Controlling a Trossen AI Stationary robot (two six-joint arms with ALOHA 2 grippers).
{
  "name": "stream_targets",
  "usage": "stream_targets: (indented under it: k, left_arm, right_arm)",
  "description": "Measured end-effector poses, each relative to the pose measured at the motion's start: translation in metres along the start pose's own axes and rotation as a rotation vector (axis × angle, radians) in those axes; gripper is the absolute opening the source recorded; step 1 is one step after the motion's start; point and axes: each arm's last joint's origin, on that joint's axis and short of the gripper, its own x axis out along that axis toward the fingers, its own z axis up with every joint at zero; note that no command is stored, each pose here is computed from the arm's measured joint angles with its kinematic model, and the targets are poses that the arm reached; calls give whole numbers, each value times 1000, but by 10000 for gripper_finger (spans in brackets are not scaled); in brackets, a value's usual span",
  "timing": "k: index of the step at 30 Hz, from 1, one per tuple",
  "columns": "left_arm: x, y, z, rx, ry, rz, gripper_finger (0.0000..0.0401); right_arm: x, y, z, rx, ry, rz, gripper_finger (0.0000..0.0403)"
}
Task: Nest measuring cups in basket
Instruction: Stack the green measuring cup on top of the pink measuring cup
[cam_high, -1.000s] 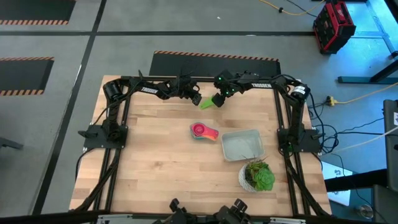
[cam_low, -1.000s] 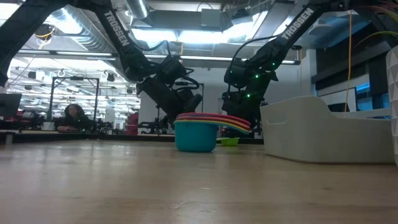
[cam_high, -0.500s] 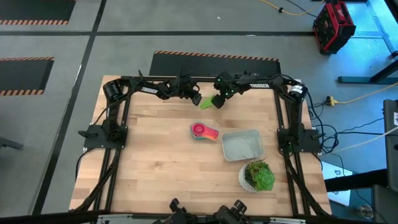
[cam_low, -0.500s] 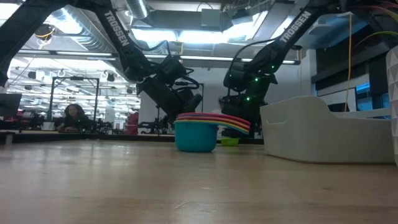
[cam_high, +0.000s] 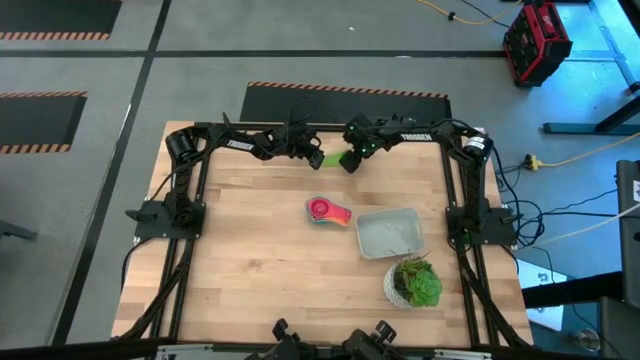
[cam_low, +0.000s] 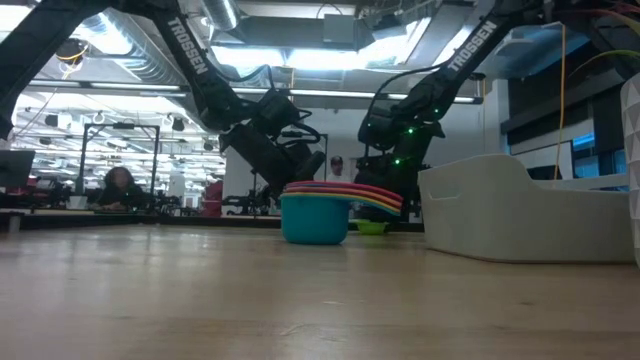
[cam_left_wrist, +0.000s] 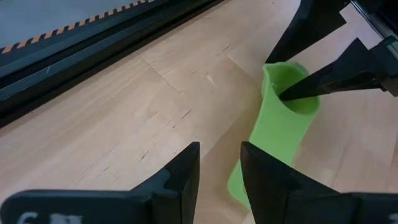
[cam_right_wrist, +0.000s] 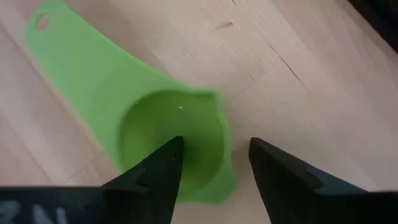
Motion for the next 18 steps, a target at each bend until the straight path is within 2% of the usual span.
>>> stream_targets:
  k: [5,9,13,18]
  left_arm:
    - [0,0,1,1,-9,-3,110]
    - [-4,-2,7,8,-31,-47,110]
    - [-17,-4,18,85,-45,-100,110]
    - [-46,-12,35,166,-62,-120,110]
  right_arm:
    - [0,0,0,-3,-3,0,134]
    - [1,0,1,-6,-9,12,88]
    - [0,1,2,-44,-12,18,47]
    - [-2,1,4,-58,-9,26,38]
